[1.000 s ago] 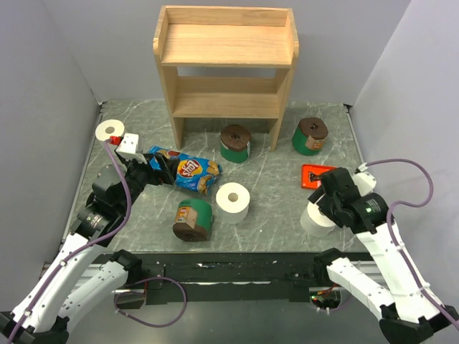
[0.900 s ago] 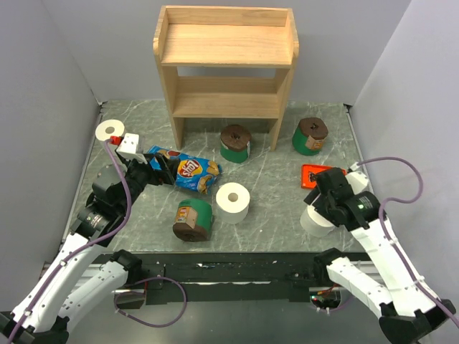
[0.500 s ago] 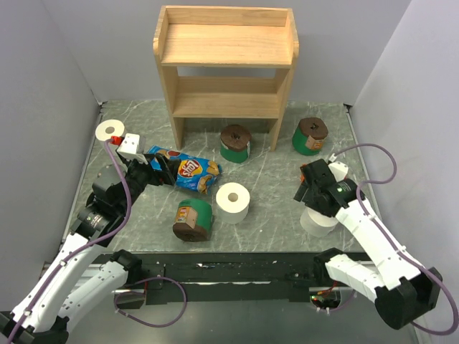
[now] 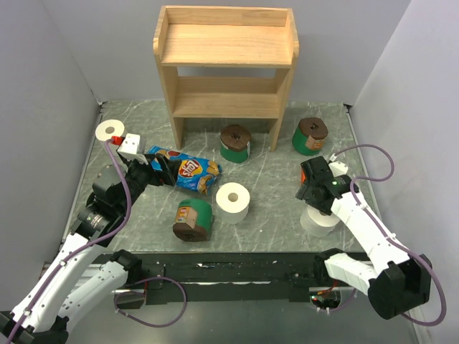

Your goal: Place and organize the paper towels onto the shelf

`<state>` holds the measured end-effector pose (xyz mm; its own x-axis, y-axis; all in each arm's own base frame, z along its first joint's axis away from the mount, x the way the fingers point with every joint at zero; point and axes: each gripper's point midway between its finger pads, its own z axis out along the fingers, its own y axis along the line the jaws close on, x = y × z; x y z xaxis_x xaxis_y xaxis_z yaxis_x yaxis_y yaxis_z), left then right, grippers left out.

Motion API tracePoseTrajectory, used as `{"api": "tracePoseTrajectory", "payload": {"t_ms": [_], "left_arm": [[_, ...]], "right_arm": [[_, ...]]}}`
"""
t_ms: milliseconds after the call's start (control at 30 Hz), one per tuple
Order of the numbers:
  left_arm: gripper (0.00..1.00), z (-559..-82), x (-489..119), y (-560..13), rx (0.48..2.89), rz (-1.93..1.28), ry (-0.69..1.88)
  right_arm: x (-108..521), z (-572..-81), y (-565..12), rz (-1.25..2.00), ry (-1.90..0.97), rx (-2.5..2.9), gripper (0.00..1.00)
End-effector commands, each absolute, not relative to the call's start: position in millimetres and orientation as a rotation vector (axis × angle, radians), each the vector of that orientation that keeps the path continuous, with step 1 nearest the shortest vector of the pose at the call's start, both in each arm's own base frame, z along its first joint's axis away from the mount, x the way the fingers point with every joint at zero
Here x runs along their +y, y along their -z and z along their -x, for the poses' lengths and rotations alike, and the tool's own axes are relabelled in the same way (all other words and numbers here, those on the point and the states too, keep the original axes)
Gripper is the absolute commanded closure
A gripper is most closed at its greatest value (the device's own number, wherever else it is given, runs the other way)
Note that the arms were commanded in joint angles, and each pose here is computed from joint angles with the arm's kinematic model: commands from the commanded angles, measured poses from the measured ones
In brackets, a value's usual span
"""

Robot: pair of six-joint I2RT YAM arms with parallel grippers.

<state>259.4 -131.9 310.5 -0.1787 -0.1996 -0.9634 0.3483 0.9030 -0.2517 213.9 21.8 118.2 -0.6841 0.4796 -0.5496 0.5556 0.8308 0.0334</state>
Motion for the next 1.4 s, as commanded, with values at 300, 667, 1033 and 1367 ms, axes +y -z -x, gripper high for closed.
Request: {"api": "tracePoseTrajectory", "payload": {"t_ms": [300,667,1033,1367], "left_arm": [[0.04,-256.5,-134.4,-337.3,1.599,-0.127,0.520],[0.04,-255.9,-136.4,-337.3,1.599,-0.133,0.529],[0.04,-259.2,-132.3,-333.1,1.611,-0.107,0.502],[0.04,-259.5,-135.4,-330.1,1.623,-0.119,0.501]], "right_arm": [[22.8,-223.1,-100.7,-0.714,0.166,2.461,0.48],[84.3,-241.4,-149.5,-0.151,-0.212,2.371,0.69],[154.6,-285.2,-157.6,0.154,-0.229,2.373,0.68],[136.3,-280.5,-188.8,0.006,-0.154,2.350,0.29]]}}
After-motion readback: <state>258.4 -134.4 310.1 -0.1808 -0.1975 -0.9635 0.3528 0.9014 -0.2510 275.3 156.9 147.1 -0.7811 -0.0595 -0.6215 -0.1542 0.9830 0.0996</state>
